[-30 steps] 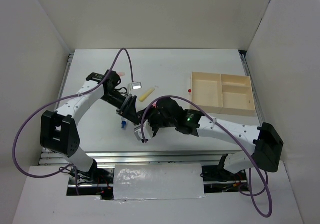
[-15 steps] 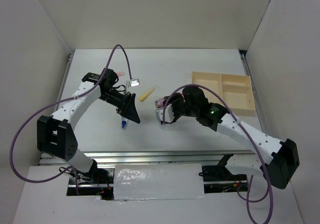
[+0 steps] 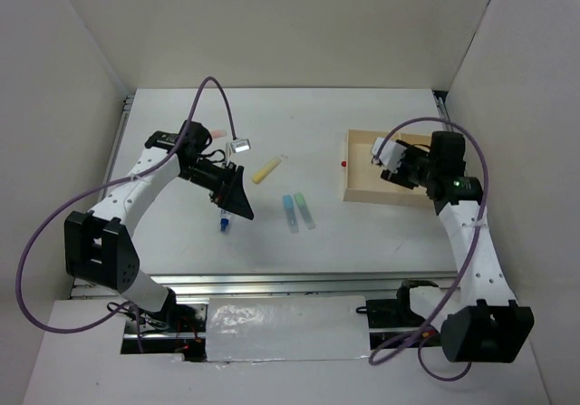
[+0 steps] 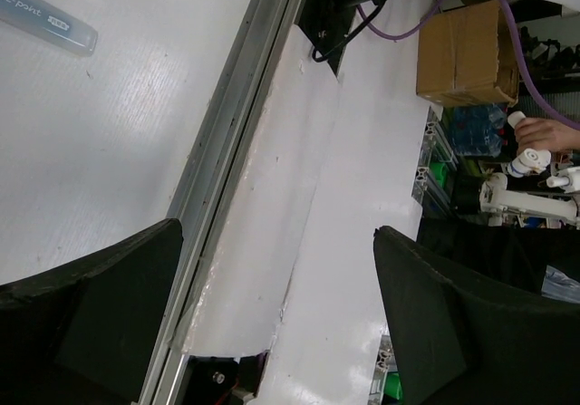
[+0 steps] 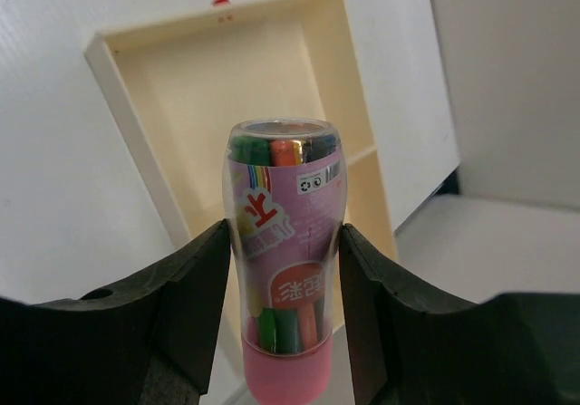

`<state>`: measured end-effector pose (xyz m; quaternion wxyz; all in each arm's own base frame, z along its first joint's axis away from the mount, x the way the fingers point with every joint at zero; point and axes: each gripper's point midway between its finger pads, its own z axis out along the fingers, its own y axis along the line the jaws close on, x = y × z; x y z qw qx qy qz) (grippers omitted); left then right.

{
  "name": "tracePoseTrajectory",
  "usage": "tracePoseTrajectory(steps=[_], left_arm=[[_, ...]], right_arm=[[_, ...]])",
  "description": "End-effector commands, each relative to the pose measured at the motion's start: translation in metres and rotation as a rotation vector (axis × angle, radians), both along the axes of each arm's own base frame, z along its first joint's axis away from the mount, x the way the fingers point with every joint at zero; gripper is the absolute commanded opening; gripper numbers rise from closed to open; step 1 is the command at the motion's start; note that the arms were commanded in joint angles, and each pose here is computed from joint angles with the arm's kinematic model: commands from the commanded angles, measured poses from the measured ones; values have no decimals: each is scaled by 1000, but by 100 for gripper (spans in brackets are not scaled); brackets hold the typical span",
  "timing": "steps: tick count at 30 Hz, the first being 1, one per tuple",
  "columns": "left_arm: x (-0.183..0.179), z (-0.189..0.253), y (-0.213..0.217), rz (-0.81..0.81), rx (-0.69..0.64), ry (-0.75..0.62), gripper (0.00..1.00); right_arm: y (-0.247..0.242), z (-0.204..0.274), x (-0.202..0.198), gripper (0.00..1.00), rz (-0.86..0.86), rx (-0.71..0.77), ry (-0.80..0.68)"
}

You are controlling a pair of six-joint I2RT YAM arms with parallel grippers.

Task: Sort the stationery into containers
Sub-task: Place the pen in the storage box.

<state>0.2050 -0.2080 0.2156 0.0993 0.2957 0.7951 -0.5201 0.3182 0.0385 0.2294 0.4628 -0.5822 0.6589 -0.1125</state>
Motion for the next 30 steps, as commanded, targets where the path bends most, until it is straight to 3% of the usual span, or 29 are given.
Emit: tracePoseTrajectory(steps=[1,9,18,30], left_arm=[[3,11,-4,-7,-51,-3,99],[4,5,-2,3,-41,10,99],[9,2,2,27,-34,12,99],[16,-4,1,33,-38,52,99]], right_arm=[[-26,21,9,0,-116,171,46],[-64,-19,12,0,-110,66,83],[-65,-36,30,0,-154,133,258],[-111,-71,33,0,-494,90,474]])
